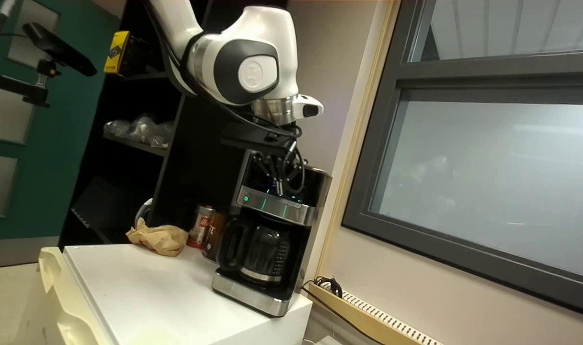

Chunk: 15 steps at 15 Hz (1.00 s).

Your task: Press the button on the coffee machine

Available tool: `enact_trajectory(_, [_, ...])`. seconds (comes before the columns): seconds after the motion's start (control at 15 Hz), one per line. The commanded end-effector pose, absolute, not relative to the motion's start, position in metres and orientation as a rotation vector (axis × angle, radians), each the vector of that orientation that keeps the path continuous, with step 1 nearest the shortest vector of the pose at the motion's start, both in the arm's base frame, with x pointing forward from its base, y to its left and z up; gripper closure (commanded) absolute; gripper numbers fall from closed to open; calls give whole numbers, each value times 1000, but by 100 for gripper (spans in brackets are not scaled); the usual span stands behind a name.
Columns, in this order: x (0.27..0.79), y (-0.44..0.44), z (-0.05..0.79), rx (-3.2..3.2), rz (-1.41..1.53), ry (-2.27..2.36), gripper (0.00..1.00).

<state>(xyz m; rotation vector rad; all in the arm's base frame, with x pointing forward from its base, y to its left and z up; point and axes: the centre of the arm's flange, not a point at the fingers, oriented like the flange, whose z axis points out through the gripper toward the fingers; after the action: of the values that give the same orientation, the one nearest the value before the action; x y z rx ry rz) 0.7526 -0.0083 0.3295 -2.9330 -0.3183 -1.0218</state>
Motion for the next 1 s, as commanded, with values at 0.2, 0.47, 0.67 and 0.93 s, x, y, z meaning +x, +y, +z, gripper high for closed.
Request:
enact_trajectory(0.2, [706,6,367,-2908,-940,-445,100])
enact_trajectory(0.47, [689,5,377,-2915,-900,-499,100])
enact_trajectory(0.67, [675,2,384,-2909,-887,-549,100])
enact_trajectory(0.93, [658,-5,392,-2901,-874,-599,100])
